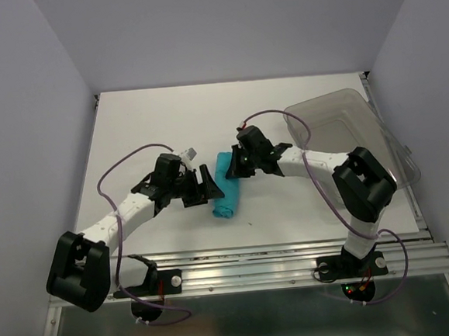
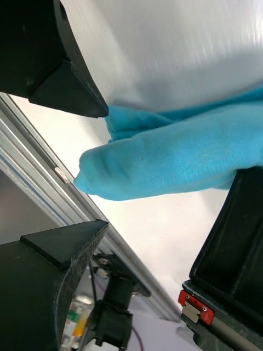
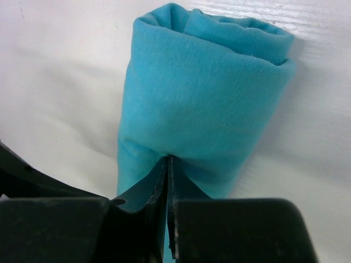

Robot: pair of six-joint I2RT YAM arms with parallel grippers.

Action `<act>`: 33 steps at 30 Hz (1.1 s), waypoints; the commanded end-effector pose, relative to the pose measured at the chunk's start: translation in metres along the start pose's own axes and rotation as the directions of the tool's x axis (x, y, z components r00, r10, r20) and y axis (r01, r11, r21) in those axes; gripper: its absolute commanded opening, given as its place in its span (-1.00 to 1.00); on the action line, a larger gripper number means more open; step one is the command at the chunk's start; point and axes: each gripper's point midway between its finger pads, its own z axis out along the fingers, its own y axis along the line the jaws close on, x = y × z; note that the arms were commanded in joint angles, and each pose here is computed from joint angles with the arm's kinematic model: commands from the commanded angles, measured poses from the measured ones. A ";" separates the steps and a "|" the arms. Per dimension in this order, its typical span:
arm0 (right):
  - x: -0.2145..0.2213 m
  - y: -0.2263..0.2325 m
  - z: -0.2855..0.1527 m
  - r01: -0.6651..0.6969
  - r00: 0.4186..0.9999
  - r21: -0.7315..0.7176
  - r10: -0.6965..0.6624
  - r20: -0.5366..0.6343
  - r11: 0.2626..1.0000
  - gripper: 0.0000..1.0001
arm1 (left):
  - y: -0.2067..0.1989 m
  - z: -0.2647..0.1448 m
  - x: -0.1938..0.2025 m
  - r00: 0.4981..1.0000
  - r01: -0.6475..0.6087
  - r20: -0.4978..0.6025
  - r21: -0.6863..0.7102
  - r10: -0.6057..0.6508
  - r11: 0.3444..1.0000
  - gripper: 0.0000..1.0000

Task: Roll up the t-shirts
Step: Roll the T-shirt to the center of the board.

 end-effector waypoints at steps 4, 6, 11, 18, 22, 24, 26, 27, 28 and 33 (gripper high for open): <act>-0.019 0.030 0.008 0.036 0.998 -0.056 -0.033 0.047 0.998 -0.89 | 0.009 -0.032 -0.025 0.992 -0.012 0.125 -0.144 0.030 0.989 0.52; -0.021 0.030 0.016 0.034 0.999 -0.049 -0.032 0.042 0.998 -0.88 | 0.004 -0.034 -0.029 0.989 -0.010 0.145 -0.130 0.029 0.992 0.32; -0.013 0.031 0.032 0.042 0.999 -0.038 -0.042 0.018 0.998 -0.88 | -0.008 -0.035 -0.031 0.986 -0.009 0.164 -0.066 0.020 0.998 -0.34; -0.009 0.026 0.037 0.046 0.999 -0.026 -0.046 0.003 0.999 -0.89 | -0.018 -0.022 -0.026 0.989 0.002 0.148 0.023 -0.005 1.000 -1.00; -0.022 0.031 0.022 0.062 0.996 -0.019 -0.061 0.057 0.998 -0.89 | -0.010 -0.011 -0.020 0.990 0.022 0.137 0.019 -0.024 1.000 -1.00; -0.026 0.036 0.013 0.068 0.995 -0.028 -0.066 0.076 0.997 -0.88 | -0.003 -0.005 -0.016 0.991 0.035 0.128 0.007 -0.036 0.999 -1.00; -0.032 0.034 0.008 0.060 0.994 -0.025 -0.057 0.091 0.998 -0.88 | 0.004 0.000 -0.015 0.991 0.050 0.123 -0.011 -0.048 0.999 -1.00; -0.036 0.030 0.007 0.052 0.994 -0.017 -0.050 0.099 0.998 -0.88 | 0.007 0.002 -0.013 0.991 0.054 0.120 -0.018 -0.052 0.998 -1.00; -0.036 0.029 0.007 0.055 0.993 -0.015 -0.053 0.101 0.998 -0.87 | 0.008 0.004 -0.014 0.991 0.052 0.127 -0.021 -0.049 0.998 -1.00; -0.049 0.002 0.019 0.015 0.993 0.050 -0.021 0.120 0.999 -0.88 | 0.034 0.022 -0.006 0.992 0.081 0.101 -0.087 -0.073 0.993 -1.00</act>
